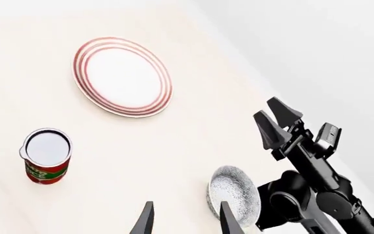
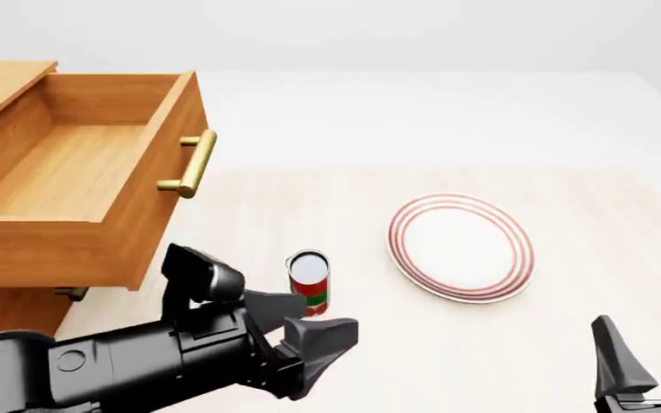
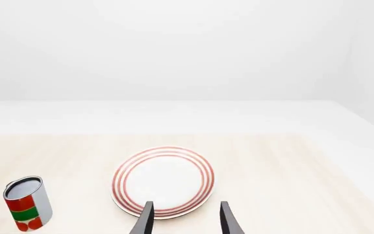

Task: Put the bowl in the top drawer of the cabinet.

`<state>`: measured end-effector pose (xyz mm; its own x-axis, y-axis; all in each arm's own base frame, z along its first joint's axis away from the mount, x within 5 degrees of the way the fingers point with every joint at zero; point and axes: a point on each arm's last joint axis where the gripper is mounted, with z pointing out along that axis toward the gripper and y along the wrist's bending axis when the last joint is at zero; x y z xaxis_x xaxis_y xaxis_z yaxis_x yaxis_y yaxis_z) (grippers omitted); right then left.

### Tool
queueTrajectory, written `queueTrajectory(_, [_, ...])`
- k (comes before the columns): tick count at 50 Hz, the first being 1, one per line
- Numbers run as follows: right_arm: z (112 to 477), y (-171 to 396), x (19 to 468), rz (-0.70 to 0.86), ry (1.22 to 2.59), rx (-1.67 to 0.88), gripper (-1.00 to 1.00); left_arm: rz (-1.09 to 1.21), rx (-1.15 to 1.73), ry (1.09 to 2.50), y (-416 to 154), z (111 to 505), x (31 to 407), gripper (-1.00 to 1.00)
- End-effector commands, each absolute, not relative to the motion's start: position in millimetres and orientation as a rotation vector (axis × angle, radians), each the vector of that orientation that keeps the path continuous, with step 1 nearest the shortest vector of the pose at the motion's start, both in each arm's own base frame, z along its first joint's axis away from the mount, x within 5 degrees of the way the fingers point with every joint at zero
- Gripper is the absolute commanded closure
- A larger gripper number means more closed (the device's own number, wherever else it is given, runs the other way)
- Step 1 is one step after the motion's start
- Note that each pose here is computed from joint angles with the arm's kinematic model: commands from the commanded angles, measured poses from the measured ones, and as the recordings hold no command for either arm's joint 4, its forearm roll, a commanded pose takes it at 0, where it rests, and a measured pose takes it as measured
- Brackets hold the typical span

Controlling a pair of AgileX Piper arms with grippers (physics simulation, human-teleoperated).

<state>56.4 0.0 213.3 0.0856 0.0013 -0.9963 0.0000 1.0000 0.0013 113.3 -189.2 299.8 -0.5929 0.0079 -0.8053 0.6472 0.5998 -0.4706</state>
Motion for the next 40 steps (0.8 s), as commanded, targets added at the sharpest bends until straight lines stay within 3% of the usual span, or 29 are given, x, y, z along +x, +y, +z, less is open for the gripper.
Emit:
queueTrajectory(1, [213, 0, 56, 0.001, 1.485, 0.001, -1.00, -1.015, 0.488, 2.117, -208, 286, 119, -1.00])
queueTrajectory(40, [213, 0, 56, 0.001, 1.485, 0.001, -1.00, -0.934, 0.525, 2.271, -268, 281, 144, -1.00])
